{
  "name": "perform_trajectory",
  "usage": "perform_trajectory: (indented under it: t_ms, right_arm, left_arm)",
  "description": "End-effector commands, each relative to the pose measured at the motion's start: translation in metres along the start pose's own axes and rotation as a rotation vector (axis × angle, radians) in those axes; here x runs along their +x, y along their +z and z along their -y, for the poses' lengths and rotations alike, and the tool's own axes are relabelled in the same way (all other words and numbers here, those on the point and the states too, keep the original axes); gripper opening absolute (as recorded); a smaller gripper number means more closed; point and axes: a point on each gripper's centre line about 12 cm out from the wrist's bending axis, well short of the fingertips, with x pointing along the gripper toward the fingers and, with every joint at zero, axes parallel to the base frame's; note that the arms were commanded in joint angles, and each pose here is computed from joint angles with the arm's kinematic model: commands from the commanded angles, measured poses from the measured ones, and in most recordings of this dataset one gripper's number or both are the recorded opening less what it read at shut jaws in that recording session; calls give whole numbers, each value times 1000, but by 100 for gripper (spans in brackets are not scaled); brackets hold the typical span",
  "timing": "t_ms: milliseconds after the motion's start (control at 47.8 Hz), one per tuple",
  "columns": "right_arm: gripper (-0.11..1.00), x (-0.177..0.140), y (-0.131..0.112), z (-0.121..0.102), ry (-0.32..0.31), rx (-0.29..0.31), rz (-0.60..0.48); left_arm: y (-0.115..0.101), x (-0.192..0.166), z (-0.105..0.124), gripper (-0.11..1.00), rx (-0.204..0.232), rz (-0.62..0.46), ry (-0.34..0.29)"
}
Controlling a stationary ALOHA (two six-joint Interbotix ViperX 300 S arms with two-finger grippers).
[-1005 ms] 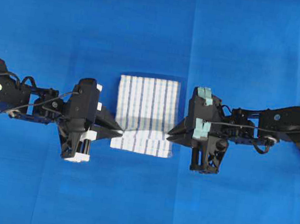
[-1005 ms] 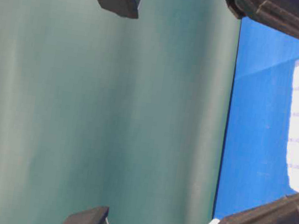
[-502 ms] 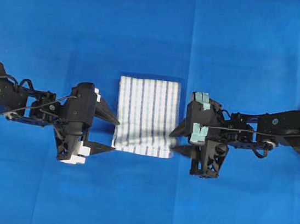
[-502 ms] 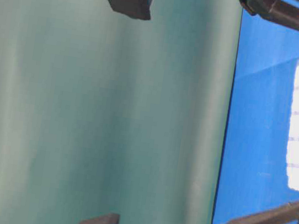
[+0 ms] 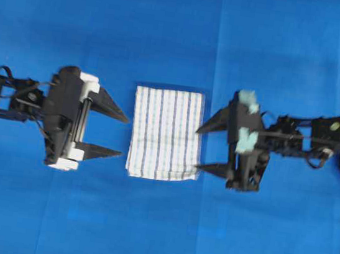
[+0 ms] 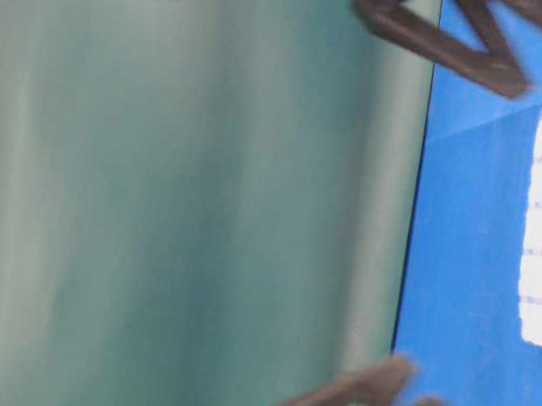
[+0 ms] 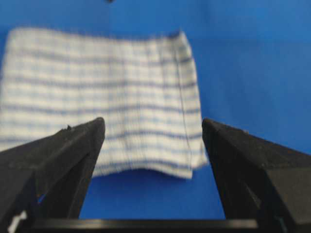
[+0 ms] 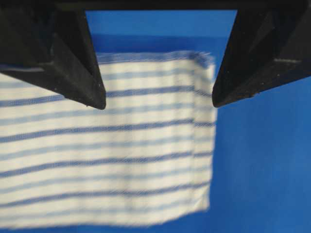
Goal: Fold the blue towel.
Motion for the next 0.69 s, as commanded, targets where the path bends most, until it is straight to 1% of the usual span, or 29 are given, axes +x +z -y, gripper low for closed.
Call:
perform_trajectory:
  t_ms: [0, 84, 272, 440, 565, 670]
  right_arm:
    - [92, -18, 17, 7, -6, -10, 59]
    - [92, -31, 22, 13, -18, -29, 76]
    - [92, -66, 28, 23, -35, -55, 133]
    - [92, -98, 24, 32, -52, -67, 204]
    - [92, -125, 18, 32, -48, -94, 251]
    - [92, -140, 10, 31, -42, -109, 276]
  left_arm:
    - [23, -17, -4, 76, -6, 73, 1]
    - [30, -31, -11, 76, -16, 96, 12]
    - [28, -63, -24, 76, -36, 136, 39]
    - [21, -91, -31, 76, -40, 188, 54]
    - [16, -111, -34, 76, -41, 229, 59]
    - [8, -127, -35, 76, -42, 261, 57]
